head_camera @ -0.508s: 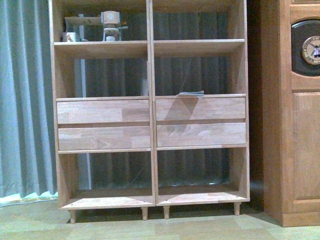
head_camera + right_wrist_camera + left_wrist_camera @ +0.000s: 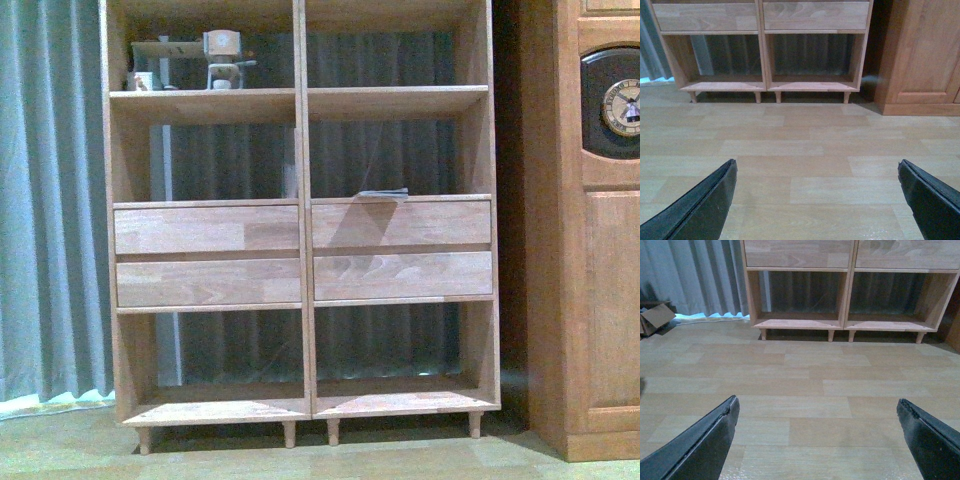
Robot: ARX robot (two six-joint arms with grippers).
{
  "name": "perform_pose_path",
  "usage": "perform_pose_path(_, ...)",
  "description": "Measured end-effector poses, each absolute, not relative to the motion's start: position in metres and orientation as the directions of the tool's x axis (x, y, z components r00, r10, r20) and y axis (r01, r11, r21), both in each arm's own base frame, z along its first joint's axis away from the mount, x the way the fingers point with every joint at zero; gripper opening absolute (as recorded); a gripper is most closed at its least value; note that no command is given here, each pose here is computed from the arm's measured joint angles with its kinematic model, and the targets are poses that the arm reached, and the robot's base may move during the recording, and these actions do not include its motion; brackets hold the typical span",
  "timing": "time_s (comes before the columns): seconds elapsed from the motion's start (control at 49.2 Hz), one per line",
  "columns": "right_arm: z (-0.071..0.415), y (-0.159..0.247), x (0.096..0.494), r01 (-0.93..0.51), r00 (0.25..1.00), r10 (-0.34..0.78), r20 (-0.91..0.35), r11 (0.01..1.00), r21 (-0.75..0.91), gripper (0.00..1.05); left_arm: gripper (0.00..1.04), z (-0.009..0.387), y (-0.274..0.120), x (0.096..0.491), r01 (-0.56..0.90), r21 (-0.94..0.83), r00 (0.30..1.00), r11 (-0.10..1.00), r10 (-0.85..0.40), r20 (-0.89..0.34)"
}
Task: Organize books on shelf
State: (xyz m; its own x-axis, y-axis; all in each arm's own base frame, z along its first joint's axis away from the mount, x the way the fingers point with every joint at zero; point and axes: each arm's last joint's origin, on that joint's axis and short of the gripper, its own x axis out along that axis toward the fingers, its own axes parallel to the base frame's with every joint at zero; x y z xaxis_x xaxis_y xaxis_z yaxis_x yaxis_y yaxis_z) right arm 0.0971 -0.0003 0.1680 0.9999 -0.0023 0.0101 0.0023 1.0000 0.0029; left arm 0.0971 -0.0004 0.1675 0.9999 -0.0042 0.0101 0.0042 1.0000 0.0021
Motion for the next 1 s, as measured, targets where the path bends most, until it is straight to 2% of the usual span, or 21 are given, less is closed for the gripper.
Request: perform_pose_path(0.995, 0.1679, -0.0003, 0.0971, 0.002, 1.000, -0.002, 0.010, 1.000, 0.003, 0.98, 0.97, 0.1675, -0.0004, 0.0971, 0.005, 0.002, 1.000, 1.000, -0.005, 0.010)
